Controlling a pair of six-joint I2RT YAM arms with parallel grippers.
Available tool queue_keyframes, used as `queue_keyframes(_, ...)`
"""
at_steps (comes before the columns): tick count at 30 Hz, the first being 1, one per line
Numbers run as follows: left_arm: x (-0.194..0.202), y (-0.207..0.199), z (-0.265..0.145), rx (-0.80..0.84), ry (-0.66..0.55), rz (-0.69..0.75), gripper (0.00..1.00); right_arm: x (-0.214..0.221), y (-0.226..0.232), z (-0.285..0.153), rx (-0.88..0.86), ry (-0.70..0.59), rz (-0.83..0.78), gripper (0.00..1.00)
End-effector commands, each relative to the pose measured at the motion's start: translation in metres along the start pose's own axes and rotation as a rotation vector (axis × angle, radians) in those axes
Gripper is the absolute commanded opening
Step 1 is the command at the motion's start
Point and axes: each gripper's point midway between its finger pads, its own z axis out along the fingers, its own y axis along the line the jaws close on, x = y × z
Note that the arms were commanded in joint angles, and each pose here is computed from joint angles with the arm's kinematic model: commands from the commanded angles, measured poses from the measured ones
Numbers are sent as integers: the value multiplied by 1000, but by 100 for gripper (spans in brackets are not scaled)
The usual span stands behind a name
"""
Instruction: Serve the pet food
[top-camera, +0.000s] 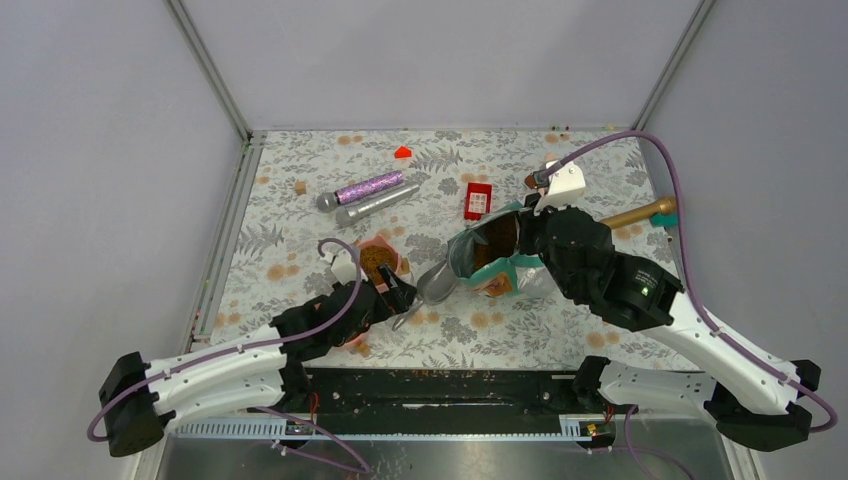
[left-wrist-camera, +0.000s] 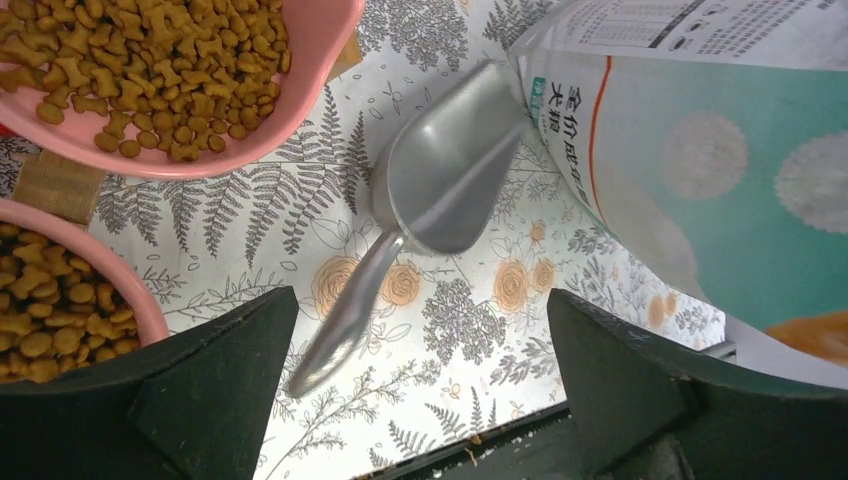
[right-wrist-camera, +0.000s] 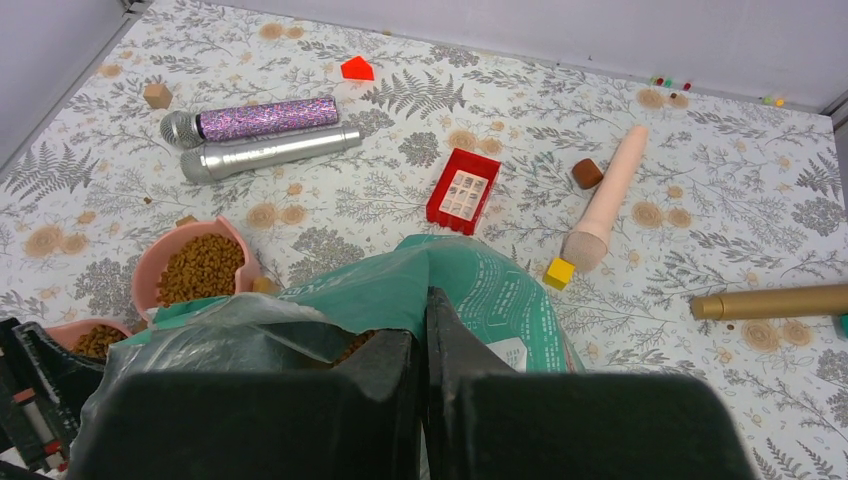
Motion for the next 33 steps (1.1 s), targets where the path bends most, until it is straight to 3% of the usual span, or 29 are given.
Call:
queue_keyframes(1, -9, -10, -16, 52, -9, 1, 99, -13, -9, -5, 27, -59, 60, 0)
queue_keyframes(6, -28, -44, -45, 181, -9, 65, 99, -8, -9, -7, 19, -33, 39, 0)
queue_keyframes(11, -71, -80, -76, 246, -79, 267, 99, -6, -10, -8, 19, -17, 17, 0)
queue_keyframes(18, -111, -164, -104, 448, -155, 448, 99, -2, -7, -6, 13, 2, 9, 0)
queue_keyframes(23, -97, -208, -98, 557, -53, 607, 99, -3, -5, -5, 11, 15, -1, 0)
queue_keyframes(29, -90, -220, -63, 470, 0, 648, 97, -4, -2, -3, 7, 20, -3, 0)
queue_keyframes(31, -92, -219, -51, 413, 0, 648, 88, -4, -1, -3, 2, 22, -3, 0)
queue_keyframes(33, -92, -222, -44, 391, 3, 640, 56, -4, -1, -3, 2, 21, 4, 0)
